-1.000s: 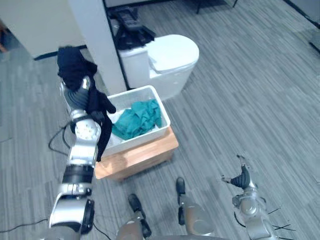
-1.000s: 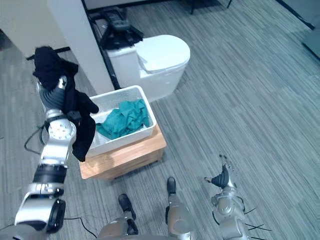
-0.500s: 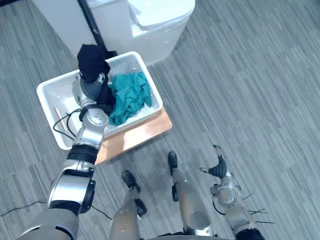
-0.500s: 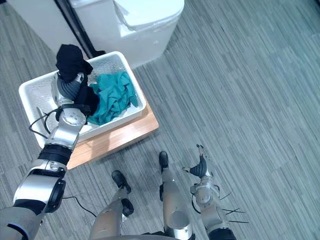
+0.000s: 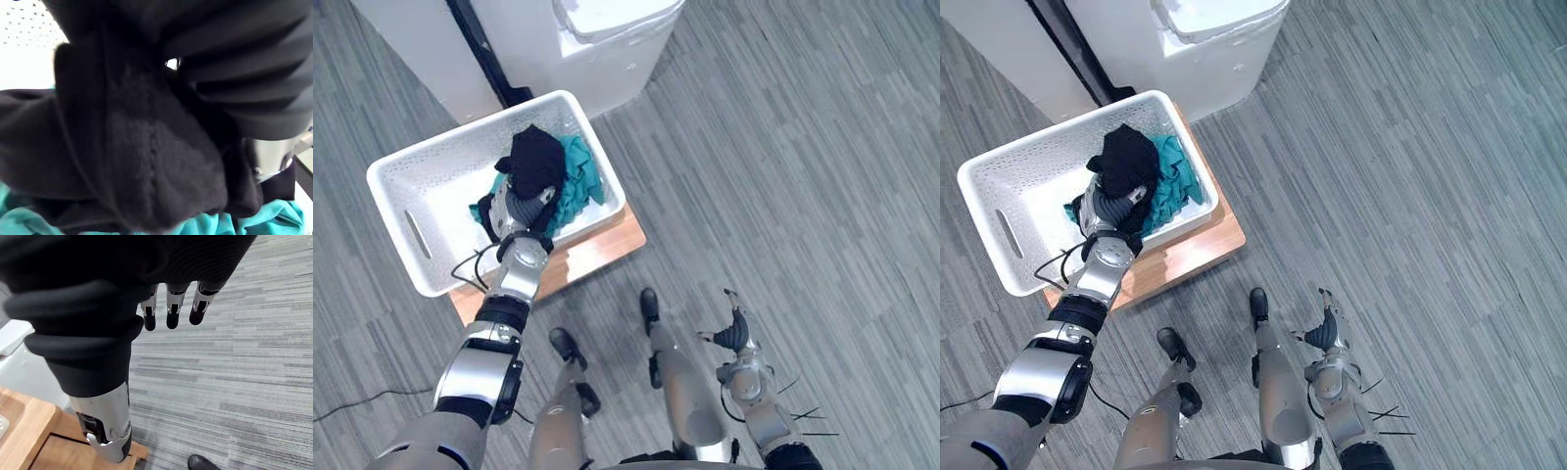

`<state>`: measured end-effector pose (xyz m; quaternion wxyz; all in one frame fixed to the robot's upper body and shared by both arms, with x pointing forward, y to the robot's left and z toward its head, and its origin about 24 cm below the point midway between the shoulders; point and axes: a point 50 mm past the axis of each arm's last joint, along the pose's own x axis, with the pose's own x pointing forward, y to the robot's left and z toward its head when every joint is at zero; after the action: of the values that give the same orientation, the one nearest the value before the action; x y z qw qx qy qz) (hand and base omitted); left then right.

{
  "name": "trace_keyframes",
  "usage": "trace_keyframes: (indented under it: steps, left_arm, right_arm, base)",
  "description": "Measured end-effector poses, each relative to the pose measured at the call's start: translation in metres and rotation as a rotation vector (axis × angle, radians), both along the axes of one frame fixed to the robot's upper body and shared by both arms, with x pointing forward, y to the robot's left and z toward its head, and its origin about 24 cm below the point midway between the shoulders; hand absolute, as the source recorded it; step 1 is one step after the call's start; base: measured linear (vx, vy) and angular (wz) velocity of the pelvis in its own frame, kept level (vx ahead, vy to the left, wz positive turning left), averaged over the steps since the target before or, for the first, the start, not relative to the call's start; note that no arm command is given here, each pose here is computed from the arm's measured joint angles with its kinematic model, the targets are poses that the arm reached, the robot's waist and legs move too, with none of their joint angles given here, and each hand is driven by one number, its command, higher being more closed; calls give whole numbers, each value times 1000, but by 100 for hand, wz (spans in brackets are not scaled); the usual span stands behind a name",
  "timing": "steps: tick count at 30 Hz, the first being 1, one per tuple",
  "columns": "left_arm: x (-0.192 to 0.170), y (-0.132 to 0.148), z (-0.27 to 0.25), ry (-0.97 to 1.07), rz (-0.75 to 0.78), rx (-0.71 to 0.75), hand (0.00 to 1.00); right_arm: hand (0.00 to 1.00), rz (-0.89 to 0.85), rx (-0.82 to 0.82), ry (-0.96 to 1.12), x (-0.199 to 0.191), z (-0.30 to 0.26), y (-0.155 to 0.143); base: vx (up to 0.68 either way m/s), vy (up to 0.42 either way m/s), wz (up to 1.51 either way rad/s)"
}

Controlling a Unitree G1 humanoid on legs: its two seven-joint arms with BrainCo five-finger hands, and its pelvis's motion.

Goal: Tidy the bed and pick cloth on bed and put in laundry

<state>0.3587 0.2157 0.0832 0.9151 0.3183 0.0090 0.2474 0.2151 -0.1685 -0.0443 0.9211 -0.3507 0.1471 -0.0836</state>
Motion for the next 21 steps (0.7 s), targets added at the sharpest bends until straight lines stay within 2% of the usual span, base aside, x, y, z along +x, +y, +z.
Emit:
trace_keyframes:
  steps: [4, 10, 15, 21]
  left_arm:
    - [-36, 10, -25, -19, 50, -62, 0]
    - [-92, 23, -74, 79, 121, -131, 0]
    - [-135, 36, -106, 142, 245, -234, 0]
    - [-217, 24, -182, 406, 493, -536, 0]
  right_arm:
    - [0, -24, -2, 88, -19, -17, -7]
    - [0, -84, 7, 304, -51, -53, -23]
    - [0, -160, 39, 450, -75, -76, -28]
    - [0, -271, 95, 571, -97, -92, -33]
  base:
    - [71, 3, 26]
    - [115, 10, 32]
    - [103, -7, 35]
    - [55, -9, 13]
